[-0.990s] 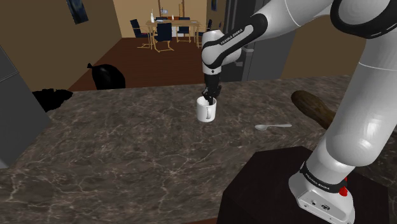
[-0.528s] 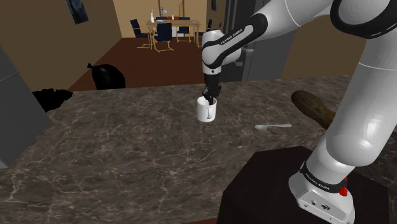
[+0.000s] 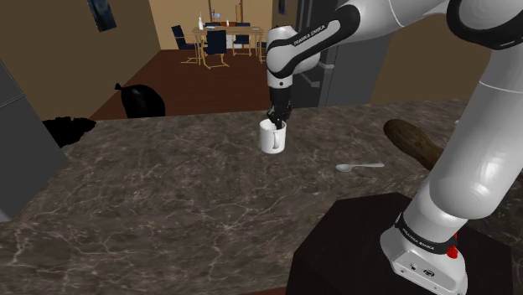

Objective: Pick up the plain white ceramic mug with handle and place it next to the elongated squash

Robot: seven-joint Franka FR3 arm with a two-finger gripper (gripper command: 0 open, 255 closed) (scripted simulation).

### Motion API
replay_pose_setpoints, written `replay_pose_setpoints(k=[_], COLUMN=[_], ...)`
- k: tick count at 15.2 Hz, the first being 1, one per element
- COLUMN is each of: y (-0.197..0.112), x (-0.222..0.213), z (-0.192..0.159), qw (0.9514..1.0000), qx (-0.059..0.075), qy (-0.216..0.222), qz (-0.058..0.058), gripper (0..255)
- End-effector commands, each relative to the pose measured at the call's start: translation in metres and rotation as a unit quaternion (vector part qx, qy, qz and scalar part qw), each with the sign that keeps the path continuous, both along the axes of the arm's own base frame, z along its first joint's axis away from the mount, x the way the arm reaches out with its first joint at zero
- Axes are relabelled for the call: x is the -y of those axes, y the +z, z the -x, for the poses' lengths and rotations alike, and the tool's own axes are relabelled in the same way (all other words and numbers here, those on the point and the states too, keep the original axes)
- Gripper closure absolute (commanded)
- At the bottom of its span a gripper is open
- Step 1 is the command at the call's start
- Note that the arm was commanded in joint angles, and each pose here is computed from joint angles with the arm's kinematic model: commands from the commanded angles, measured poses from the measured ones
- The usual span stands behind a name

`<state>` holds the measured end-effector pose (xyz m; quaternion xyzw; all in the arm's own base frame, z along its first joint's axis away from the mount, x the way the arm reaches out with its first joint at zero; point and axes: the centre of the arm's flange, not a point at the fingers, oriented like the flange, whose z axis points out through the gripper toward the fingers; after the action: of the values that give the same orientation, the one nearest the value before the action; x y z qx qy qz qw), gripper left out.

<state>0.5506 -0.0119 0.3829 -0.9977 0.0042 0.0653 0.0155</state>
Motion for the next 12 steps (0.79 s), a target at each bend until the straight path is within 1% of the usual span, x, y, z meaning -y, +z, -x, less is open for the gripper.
replay_pose_setpoints(k=[1, 12], y=[0.011, 0.069], x=[0.0, 0.0], z=[0.0, 0.0], qw=[1.0, 1.0], qx=[0.0, 0.0], qy=[0.0, 0.0], qz=[0.0, 0.0], gripper=[255, 255])
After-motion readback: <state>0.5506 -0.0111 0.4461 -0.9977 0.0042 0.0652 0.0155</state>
